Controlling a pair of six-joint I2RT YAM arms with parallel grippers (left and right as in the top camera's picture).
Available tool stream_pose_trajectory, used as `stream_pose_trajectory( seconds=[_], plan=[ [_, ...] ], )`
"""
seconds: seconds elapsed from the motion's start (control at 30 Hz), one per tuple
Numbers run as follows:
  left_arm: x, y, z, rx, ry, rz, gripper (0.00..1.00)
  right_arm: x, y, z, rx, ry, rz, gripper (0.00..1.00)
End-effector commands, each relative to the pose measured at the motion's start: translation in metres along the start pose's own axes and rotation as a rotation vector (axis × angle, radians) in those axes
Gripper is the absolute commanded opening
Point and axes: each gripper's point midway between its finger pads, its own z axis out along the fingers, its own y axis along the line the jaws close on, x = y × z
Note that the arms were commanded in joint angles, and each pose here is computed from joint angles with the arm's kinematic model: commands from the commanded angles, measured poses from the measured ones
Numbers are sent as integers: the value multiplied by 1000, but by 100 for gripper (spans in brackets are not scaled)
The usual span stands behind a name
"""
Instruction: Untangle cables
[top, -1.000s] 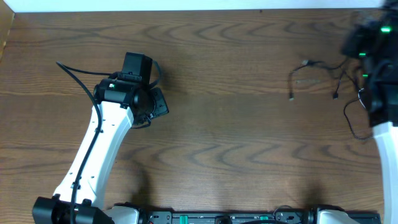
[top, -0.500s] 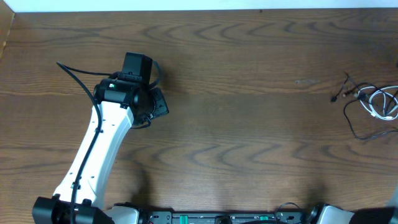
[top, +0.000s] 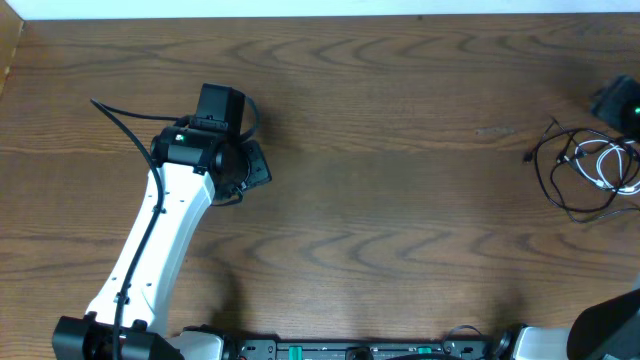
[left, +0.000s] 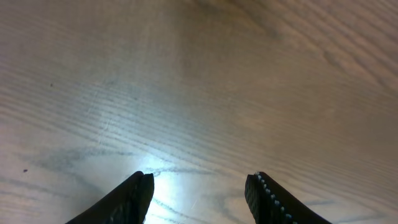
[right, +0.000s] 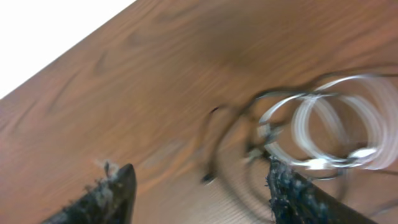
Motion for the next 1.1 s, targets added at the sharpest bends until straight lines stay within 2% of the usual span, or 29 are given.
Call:
stream_pose_trajectory(
  seconds=[0.0, 0.13, 0.23, 0.37, 0.43, 0.47, 0.53, 0.63, 0.83, 0.97, 1.07],
  plan=[
    [-9, -15, -8, 70, -30, 1, 52, 24, 59, 0, -269, 111, -79, 68],
    [-14, -47, -11, 192, -63, 128, 52, 57, 94, 3, -373, 217, -198, 72],
    [-9, -73, -14, 254, -91, 294, 52, 89, 124, 6, -427, 291, -347, 77],
    [7, -90, -13, 252, -107, 542, 52, 131, 150, 14, -435, 380, -551, 83],
    [8, -83, -11, 177, -119, 587, 52, 148, 151, 23, -367, 428, -608, 88],
    [6, -77, -9, 136, -125, 588, 53, 154, 149, 26, -335, 445, -630, 99],
    [5, -57, -7, 23, -118, 562, 58, 172, 142, 32, -233, 502, -687, 99],
    [12, -37, -6, -50, -71, 498, 59, 189, 137, 31, -173, 566, -677, 99],
    [36, -3, -8, -133, 62, 330, 59, 212, 123, 15, -83, 699, -527, 99],
    [51, 10, -12, -172, 137, 322, 59, 224, 111, 0, -46, 772, -509, 99],
    [59, 16, -16, -182, 159, 322, 59, 228, 107, -9, -55, 754, -513, 99]
  ],
)
